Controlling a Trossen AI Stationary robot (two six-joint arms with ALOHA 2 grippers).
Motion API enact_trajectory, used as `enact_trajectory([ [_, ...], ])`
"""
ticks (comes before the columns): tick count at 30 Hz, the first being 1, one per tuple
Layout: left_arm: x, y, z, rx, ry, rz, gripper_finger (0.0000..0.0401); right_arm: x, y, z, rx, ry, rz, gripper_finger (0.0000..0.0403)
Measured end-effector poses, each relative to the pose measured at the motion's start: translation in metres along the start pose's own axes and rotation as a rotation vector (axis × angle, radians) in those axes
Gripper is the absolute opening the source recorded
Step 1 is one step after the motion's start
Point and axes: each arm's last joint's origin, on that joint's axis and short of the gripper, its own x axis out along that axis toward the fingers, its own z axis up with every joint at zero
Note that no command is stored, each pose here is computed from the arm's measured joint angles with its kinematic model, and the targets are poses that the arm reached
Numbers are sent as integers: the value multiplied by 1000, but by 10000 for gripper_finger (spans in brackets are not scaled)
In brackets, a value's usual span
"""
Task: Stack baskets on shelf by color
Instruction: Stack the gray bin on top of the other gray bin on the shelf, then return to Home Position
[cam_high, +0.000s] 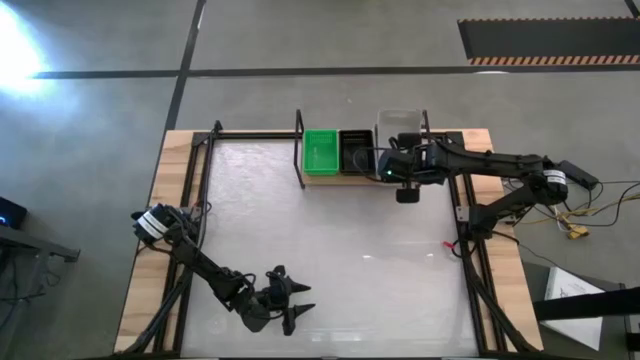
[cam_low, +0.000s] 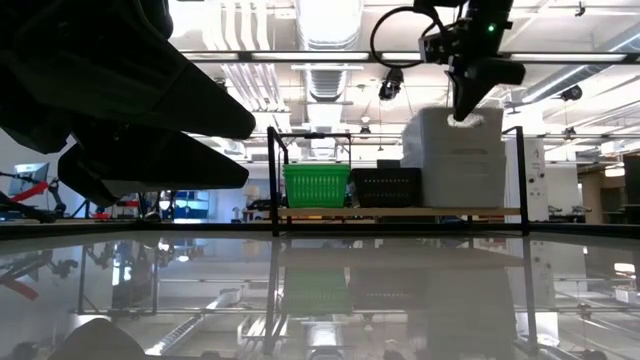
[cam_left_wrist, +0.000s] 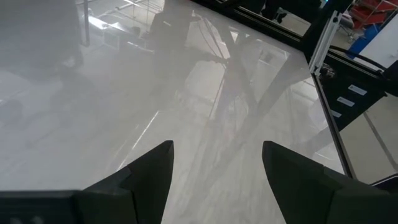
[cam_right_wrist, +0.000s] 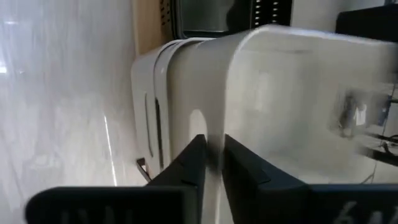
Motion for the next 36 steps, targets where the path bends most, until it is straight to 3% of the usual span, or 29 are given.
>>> enact_trajectory([
  [8, 0, 0, 0, 0, 0, 0, 230, -13, -7, -1, 47, 5, 2, 103],
  [10, 0, 0, 0, 0, 0, 0, 230, -20, -9, -1, 118, -4, 26, 112],
  [13, 0, 0, 0, 0, 0, -1, 230, -30, -9, 1, 296, -39, 168, 115],
  [16, 0, 0, 0, 0, 0, -1, 230, -35, -2, 2, 403, -92, 352, 108],
  [20, 0, 0, 0, 0, 0, -1, 230, -39, 29, 2, 332, -227, 488, 87],
  [28, -1, 0, -1, 3, 2, -2, 230, -40, 92, -36, 258, -552, 613, 27],
  [36, -1, 0, 0, 4, 2, -2, 230, -9, 105, -93, 471, -882, 694, 9],
])
